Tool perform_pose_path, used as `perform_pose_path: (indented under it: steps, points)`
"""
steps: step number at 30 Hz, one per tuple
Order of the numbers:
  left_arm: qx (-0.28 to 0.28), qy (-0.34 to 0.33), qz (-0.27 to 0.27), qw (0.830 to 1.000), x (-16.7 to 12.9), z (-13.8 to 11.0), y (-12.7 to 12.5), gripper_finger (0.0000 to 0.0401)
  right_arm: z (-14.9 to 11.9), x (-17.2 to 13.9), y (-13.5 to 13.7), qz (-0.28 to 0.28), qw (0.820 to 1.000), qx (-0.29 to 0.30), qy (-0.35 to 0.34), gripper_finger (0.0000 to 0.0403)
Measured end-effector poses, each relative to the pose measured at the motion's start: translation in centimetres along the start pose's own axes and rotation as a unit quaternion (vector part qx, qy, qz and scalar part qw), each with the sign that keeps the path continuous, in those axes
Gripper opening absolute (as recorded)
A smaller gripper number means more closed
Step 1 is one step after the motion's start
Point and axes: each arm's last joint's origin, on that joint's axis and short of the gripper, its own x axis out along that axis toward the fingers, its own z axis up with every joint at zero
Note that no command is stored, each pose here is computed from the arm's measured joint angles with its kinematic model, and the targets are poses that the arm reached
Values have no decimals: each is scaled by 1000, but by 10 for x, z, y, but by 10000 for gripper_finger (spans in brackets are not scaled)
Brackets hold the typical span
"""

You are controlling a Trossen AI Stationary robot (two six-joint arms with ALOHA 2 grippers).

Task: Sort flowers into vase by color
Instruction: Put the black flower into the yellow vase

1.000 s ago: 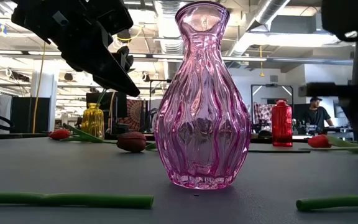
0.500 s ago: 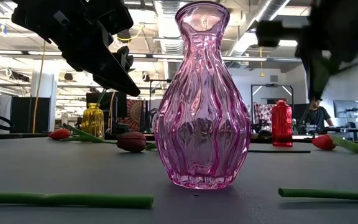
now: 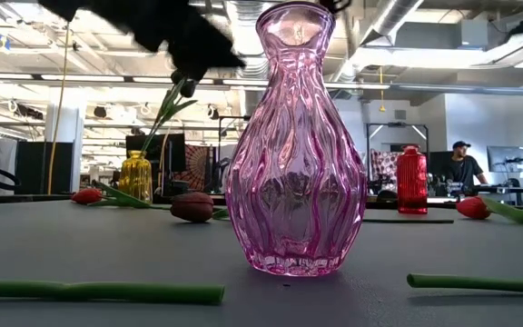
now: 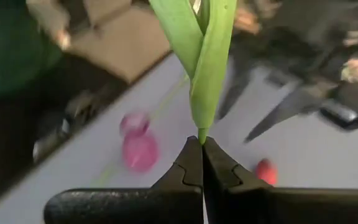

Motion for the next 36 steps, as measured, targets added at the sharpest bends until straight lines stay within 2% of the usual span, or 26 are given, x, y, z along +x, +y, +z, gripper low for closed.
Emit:
perform_pose_path:
  steps: [2, 5, 10, 18, 28, 31, 36]
  points:
    - [17, -31, 2, 999, 0, 9, 0, 173, 3, 3, -8, 2, 1000, 8, -29, 17]
    - [27, -68, 36, 997, -1, 18, 1, 173, 4, 10, -15, -4, 998, 15, -54, 17]
    - [24, -89, 92, 991, -2, 23, 5, 173, 7, 23, -21, -12, 996, 10, -91, 17]
    - [18, -121, 89, 988, -3, 29, 5, 173, 9, 32, -30, -76, 990, 3, -120, 18]
    - [18, -148, 92, 985, -5, 34, 5, 172, 8, 31, -33, -83, 989, 1, -119, 18]
    - [18, -147, 92, 985, -5, 34, 5, 159, 9, 31, -33, -83, 989, 1, -119, 18]
    - [19, -147, 92, 985, -5, 34, 5, 117, 8, 31, -34, -86, 989, 1, -119, 18]
